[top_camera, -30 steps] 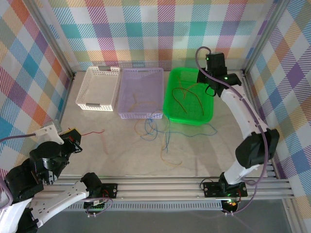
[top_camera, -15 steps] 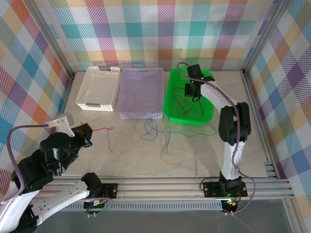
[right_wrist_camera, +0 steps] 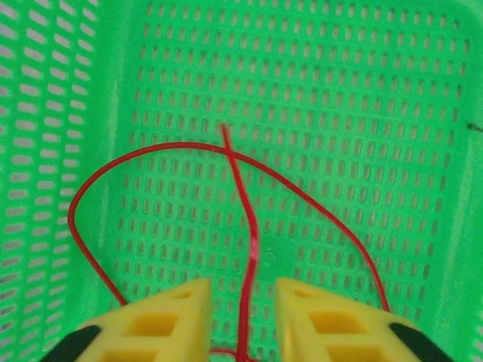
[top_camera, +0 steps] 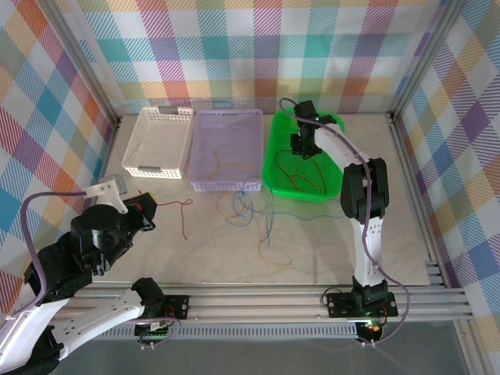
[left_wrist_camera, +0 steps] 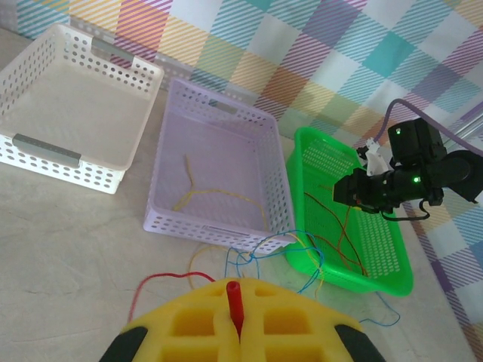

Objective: Untangle the cables

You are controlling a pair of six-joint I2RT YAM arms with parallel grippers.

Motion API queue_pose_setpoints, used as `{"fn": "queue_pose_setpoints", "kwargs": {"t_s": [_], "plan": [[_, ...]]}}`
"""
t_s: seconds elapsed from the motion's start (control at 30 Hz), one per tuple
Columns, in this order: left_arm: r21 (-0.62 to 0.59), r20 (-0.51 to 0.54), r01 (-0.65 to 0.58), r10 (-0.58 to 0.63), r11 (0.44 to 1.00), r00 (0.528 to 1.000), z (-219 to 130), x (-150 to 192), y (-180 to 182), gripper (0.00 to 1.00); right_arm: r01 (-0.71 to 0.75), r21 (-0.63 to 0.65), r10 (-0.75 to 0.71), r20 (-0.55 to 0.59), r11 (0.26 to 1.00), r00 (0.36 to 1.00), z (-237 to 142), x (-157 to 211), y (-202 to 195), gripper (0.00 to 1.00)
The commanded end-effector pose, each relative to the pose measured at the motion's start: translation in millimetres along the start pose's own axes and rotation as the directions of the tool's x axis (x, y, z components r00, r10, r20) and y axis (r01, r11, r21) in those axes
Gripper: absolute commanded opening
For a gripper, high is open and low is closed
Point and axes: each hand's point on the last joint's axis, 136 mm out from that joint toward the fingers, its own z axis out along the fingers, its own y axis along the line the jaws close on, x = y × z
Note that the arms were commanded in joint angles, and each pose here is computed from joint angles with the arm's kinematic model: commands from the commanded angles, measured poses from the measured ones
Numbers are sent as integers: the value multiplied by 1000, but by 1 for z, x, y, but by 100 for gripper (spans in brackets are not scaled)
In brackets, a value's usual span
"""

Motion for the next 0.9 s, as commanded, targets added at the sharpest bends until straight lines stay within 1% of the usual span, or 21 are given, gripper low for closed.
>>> {"fn": "queue_pose_setpoints", "kwargs": {"t_s": [0.0, 0.07, 0.13, 0.33, 0.4, 0.57, 0.73, 0.87], "plan": [[32, 16, 9, -9, 999, 1000, -2, -11, -11, 0, -5, -22, 5, -6, 1000, 1000, -18, -2, 0, 36], [36, 13, 8, -8, 999, 1000, -1, -12, -14, 0, -7, -30, 7, 11, 1000, 1000, -29, -7, 1, 42], [42, 6, 2, -2, 999, 1000, 2, -12, -19, 0, -15, -42, 17, 42, 999, 999, -45, -13, 1, 44], [44, -38, -37, 38, 998, 999, 14, -16, -40, 0, -35, -73, 49, 197, 997, 979, -111, -39, -2, 61], [53, -47, -41, 43, 998, 998, 17, -17, -47, 0, -35, -70, 50, 226, 997, 973, -126, -43, -6, 65], [81, -82, -51, 57, 995, 995, 31, -20, -72, 0, -42, -78, 61, 265, 996, 962, -152, -47, -14, 66], [155, -129, -53, 74, 986, 989, 50, -25, -115, 0, -49, -139, 95, 347, 989, 933, -192, -46, -13, 70], [210, -139, -69, 99, 975, 985, 67, -35, -154, 0, -43, -195, 121, 409, 980, 905, -228, -38, -14, 73]]}}
